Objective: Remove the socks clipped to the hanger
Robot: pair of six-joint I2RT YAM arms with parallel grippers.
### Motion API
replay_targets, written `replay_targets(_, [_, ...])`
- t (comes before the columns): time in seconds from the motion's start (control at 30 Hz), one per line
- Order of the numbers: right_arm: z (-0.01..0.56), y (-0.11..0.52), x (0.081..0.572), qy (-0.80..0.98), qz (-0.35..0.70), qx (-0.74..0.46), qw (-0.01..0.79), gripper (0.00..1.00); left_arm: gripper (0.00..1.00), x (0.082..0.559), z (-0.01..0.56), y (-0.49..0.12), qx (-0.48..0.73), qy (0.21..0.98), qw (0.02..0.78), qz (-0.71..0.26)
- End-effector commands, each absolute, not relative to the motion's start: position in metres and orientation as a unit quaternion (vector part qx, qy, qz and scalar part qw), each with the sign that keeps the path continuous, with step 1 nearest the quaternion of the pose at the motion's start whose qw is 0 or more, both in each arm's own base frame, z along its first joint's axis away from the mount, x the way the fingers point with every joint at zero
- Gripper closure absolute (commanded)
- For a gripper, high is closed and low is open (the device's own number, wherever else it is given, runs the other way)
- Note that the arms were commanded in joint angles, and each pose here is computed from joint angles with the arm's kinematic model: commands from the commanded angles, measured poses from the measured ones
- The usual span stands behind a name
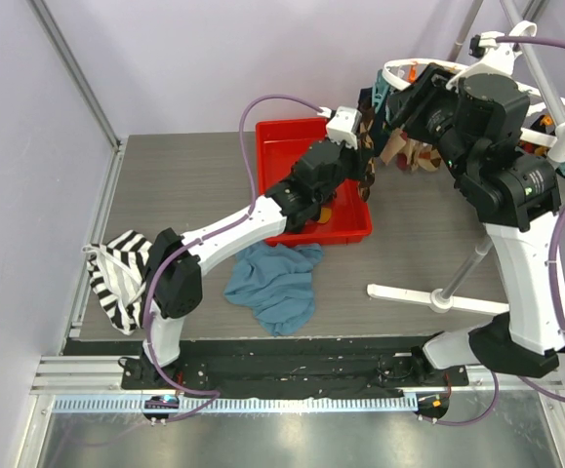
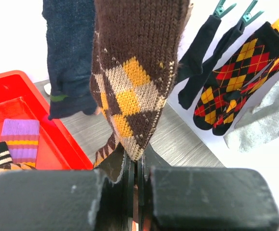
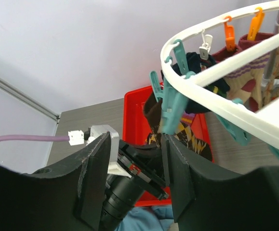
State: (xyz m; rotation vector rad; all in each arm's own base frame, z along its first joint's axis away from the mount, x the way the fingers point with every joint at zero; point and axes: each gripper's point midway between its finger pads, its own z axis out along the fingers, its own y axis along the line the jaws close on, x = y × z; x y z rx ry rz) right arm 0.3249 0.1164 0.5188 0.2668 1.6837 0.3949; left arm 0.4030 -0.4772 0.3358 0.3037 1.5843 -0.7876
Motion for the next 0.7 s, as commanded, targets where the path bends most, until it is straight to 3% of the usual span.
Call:
replay_targets(0.0, [0.539, 0.127, 0.343, 0.718, 0.186, 0.116, 0.661, 0.46, 1.00, 0.391, 0.388, -0.465, 0.114, 0.651, 0.660, -0.358])
replay_targets(0.27, [0.520, 0.137, 0.387, 0.730, 0.148, 0.133, 0.654, 0.46, 1.00, 0.389, 0.389, -0.467, 0.110, 0.649, 0.663, -0.356])
replay_targets(0.67, [0.486, 0.117, 0.414, 0.743, 0.058, 0.182, 0.641, 0.48, 1.00, 0.386, 0.387, -0.465, 0.108, 0.648, 0.669, -0.346])
